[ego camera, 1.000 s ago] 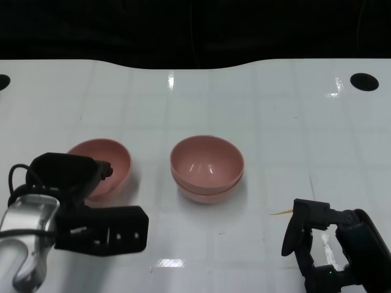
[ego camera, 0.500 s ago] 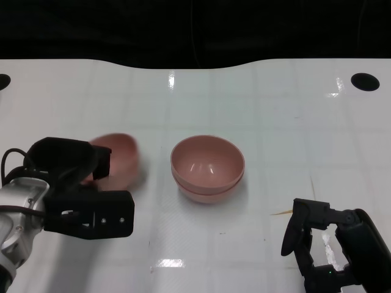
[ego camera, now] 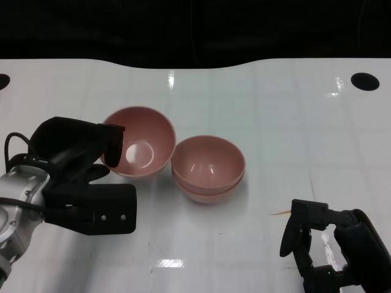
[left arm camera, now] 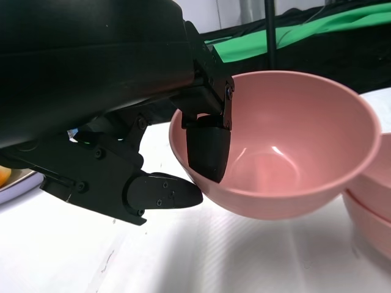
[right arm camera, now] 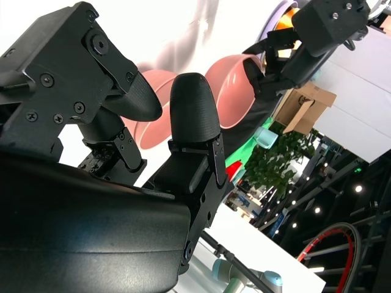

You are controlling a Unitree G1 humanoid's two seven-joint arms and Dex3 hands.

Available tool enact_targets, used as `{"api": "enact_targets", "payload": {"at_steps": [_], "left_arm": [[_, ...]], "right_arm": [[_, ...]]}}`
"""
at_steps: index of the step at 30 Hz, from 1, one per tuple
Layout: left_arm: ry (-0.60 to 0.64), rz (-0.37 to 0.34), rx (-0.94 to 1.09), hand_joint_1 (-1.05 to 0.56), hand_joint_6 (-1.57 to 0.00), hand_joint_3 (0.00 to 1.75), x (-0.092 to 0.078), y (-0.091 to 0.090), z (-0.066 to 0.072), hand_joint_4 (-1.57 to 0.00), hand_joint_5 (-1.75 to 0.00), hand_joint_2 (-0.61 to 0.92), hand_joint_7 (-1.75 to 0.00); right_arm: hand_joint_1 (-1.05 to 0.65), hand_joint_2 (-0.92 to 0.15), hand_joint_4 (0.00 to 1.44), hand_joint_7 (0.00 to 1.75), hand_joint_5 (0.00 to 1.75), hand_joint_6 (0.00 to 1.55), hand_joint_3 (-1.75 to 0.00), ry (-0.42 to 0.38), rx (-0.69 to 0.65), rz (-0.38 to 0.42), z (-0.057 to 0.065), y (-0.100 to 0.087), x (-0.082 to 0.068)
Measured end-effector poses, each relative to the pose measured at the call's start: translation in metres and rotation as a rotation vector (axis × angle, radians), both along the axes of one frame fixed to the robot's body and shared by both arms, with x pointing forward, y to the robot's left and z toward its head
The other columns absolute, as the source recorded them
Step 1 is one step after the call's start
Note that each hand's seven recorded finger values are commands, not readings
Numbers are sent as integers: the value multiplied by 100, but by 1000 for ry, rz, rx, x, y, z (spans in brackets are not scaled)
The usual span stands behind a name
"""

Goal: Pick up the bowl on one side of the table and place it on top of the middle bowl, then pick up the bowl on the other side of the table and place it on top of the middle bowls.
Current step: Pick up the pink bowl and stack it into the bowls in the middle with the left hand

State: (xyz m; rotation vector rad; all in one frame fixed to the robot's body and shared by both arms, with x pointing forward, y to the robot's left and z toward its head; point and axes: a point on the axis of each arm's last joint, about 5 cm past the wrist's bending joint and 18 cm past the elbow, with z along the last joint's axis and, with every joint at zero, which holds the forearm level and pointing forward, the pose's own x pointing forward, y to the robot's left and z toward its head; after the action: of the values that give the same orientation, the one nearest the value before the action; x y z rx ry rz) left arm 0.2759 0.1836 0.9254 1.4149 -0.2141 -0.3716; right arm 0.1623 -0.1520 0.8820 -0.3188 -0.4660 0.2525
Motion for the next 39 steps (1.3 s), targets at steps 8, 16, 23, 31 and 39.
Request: {"api": "enact_targets", "payload": {"at_steps": [8,16,23,31,39], "left_arm": [[-55,-61,-4,-23,-65,68,-4,-3,22,-85,-175,69,-175],[-108,-82,0,-24,-63,61,-3,-9,41,-84,-175,69,-174],[-176,-112,-10,-23,-66,59,1,-19,60,-84,-175,68,-174],[-148,-170,-68,-26,-70,76,6,-32,62,-88,-175,62,-173],[-101,-236,-97,-25,-71,90,14,-45,55,-89,-175,53,-173]], "right_arm": [[-5,-19,97,147,175,85,-168,0,5,-1,0,1,0],[-5,-17,97,147,175,86,-170,-1,6,-1,0,1,0],[-5,-17,97,147,175,86,-170,-4,6,-1,0,2,1],[-4,-18,97,147,175,86,-170,-2,12,-2,0,3,2],[-4,-18,97,147,175,85,-170,-2,13,-2,0,3,2]]}}
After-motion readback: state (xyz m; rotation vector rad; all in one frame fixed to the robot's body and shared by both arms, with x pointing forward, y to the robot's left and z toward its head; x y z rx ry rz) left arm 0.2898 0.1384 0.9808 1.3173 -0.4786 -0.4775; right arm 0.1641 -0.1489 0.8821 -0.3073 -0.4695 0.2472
